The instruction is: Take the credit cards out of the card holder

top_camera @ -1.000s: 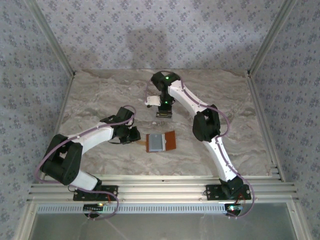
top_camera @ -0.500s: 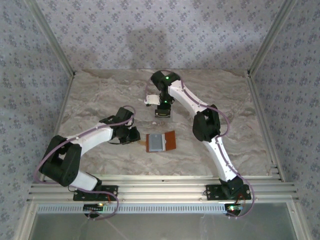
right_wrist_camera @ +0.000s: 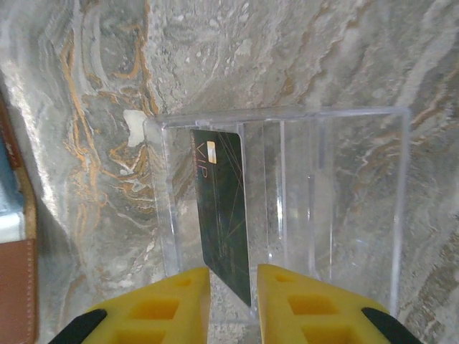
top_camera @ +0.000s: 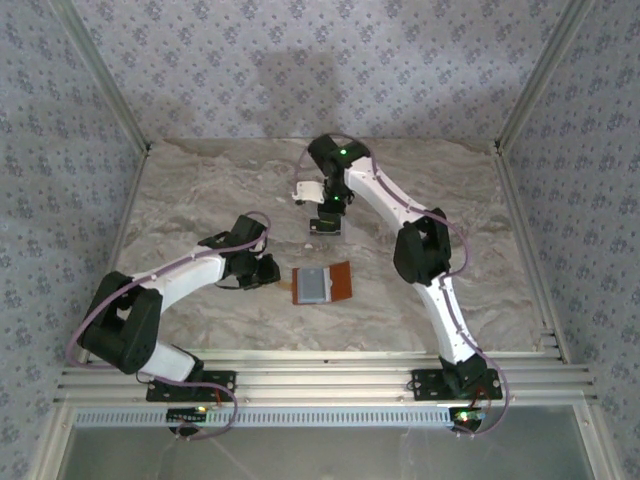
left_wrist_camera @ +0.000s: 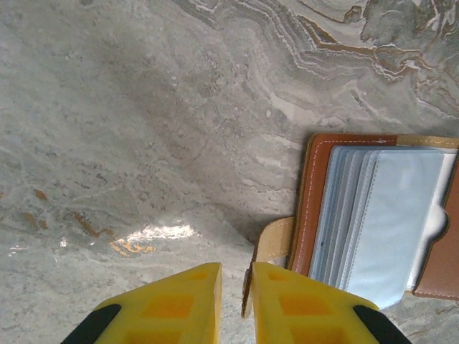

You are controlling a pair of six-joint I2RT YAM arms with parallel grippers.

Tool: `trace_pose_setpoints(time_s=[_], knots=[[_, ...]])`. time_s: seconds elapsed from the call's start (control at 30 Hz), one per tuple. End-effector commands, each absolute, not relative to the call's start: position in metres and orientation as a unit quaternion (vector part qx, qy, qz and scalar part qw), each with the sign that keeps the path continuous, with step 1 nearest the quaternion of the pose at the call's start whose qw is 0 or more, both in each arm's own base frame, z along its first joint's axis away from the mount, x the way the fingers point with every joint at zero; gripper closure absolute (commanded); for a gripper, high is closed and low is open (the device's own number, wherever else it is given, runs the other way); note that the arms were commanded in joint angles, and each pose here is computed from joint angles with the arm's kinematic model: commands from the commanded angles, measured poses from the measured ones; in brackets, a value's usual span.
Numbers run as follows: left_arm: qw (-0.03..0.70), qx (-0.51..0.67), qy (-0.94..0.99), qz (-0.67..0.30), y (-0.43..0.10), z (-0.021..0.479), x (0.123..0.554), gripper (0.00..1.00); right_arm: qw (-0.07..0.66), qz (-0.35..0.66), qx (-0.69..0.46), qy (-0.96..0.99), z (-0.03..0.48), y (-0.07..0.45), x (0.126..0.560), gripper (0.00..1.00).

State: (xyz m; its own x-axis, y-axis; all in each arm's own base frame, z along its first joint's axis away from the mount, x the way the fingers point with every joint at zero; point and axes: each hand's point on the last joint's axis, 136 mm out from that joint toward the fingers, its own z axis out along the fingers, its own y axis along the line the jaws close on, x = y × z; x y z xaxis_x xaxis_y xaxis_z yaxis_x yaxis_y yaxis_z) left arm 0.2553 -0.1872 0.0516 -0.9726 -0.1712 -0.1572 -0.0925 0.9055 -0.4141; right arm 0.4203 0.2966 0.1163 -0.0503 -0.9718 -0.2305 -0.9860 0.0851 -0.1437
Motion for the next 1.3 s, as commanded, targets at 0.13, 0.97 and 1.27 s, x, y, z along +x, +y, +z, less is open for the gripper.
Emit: trace_pose_setpoints(time_s=[0.13,0.97,1.27], knots=[[0.121,-0.041,0.967,-0.220,-0.199,0.088,0.266,0.80,0.216,0.056,-0.575,0.787,0.169,0.297,0.412,0.71],[0.171,-0.065,0.950,-0.254,-0.175,0.107,0.302,0.80,0.109,0.318,-0.142,0.931,0.139,0.322,0.282,0.72],[0.198,-0.129,0.941,-0.242,-0.148,0.108,0.303,0.74,0.061,0.301,-0.118,0.944,0.101,0.349,0.270,0.65]])
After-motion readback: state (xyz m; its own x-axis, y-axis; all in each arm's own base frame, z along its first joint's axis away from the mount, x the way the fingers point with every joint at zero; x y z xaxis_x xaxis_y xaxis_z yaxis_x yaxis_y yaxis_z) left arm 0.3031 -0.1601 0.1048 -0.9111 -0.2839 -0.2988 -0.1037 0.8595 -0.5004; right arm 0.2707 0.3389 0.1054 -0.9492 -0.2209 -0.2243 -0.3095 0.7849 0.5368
